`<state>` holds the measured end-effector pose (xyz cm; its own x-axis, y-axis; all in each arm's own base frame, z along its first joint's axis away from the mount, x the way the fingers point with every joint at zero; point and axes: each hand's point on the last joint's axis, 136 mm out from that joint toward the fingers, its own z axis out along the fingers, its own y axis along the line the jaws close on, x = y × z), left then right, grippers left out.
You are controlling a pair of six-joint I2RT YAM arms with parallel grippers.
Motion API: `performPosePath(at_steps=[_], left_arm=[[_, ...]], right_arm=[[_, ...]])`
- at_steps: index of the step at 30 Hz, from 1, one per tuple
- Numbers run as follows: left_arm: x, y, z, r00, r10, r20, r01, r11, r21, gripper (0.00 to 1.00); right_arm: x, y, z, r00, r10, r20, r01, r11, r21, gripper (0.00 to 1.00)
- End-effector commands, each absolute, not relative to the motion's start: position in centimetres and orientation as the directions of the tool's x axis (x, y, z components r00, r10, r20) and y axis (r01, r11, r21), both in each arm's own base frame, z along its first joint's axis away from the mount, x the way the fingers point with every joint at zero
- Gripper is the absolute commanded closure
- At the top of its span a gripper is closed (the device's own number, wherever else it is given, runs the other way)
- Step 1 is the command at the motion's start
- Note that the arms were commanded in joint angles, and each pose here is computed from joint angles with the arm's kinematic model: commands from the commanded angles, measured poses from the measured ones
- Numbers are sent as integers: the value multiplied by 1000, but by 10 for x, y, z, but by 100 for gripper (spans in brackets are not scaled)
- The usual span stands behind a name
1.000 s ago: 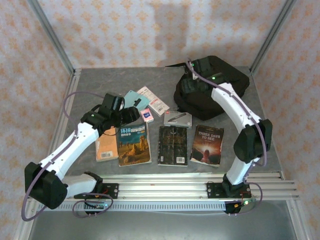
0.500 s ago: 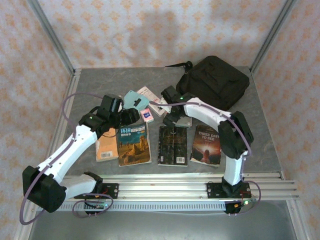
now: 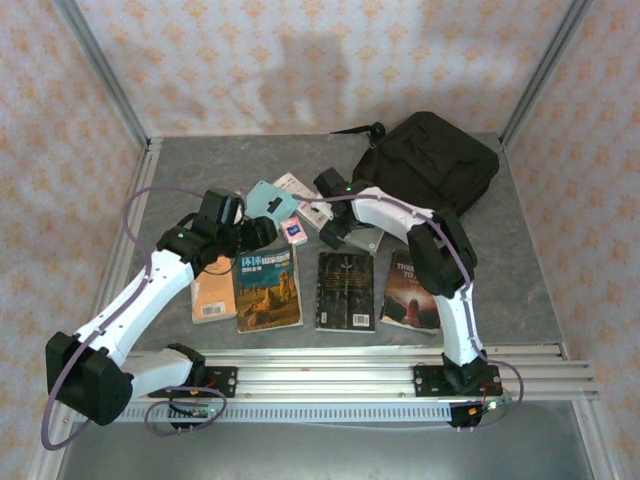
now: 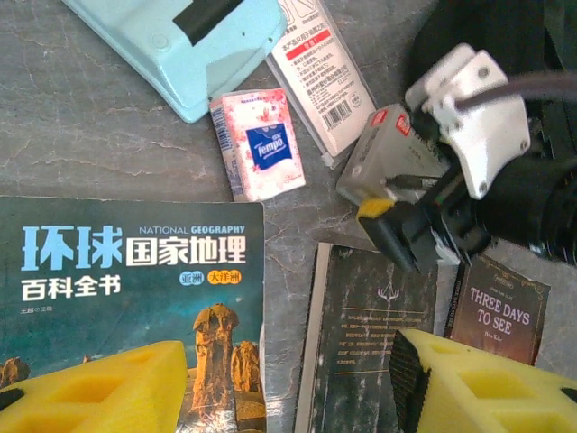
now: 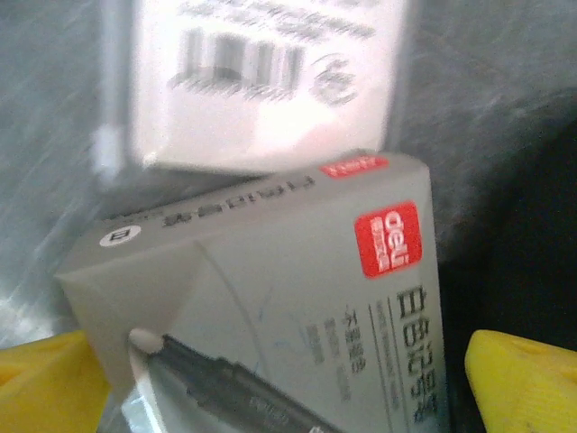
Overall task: Pack the student bag
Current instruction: Move the student bag to the top-right of the table.
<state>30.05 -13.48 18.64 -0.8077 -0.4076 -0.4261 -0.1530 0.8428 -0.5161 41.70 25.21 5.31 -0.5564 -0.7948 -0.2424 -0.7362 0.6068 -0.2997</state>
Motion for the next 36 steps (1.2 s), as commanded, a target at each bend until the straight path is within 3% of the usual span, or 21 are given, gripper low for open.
performPosePath(at_steps=[1, 6, 13, 18, 24, 29, 36], left_arm=[[301, -133, 187, -804, -404, -435, -141, 842, -522, 37], [303, -130, 186, -801, -413, -433, -152, 840, -521, 37], [303, -128, 185, -801, -419, -427, -159, 838, -522, 38], [302, -129, 185, -801, -419, -427, -156, 836, -527, 37], [303, -132, 185, -805, -420, -419, -152, 828, -539, 38], [303, -134, 183, -810, -418, -412, -148, 825, -546, 38], [304, -137, 184, -816, -417, -400, -147, 819, -554, 38]], right_arm=[[457, 233, 65, -659, -695, -289, -589, 715, -377, 2], [486, 240, 71, -769, -527, -360, -458, 849, -265, 3], [502, 243, 96, -837, -366, -407, -340, 930, -137, 5], [484, 239, 128, -851, -274, -447, -275, 959, -65, 6], [441, 252, 108, -912, -174, -373, -236, 963, 129, 5], [441, 230, 91, -908, -168, -385, -199, 979, 42, 1], [481, 175, 74, -917, -111, -384, -71, 991, -116, 0]])
